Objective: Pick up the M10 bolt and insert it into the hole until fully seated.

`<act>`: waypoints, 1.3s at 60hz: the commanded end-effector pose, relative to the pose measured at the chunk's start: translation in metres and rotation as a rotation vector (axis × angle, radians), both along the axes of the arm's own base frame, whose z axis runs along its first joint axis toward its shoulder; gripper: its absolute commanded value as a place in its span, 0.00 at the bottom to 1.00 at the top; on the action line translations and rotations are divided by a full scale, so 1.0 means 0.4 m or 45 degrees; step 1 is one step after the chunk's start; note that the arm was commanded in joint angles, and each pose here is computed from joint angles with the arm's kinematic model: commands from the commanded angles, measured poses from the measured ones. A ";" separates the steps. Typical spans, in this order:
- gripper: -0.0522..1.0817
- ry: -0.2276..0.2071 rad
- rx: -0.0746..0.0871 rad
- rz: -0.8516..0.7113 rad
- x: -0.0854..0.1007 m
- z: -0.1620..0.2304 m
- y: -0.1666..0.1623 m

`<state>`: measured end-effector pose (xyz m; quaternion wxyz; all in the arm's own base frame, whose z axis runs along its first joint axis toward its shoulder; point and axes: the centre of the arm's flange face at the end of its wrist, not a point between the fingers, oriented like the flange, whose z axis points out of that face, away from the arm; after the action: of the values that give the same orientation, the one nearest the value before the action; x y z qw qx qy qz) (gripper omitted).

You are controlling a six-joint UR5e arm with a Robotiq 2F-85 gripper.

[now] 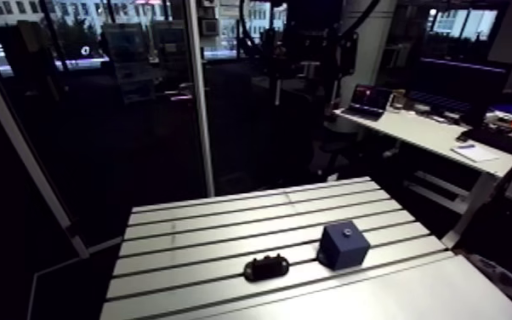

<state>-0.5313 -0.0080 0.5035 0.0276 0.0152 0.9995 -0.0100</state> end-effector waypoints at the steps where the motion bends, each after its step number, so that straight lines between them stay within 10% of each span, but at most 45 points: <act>1: 0.05 -0.014 0.000 0.056 -0.006 -0.015 -0.066; 78: 0.05 -0.010 0.011 0.056 -0.022 -0.020 -0.090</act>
<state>-0.5392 -0.0432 0.4956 0.0324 -0.0059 0.9994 -0.0045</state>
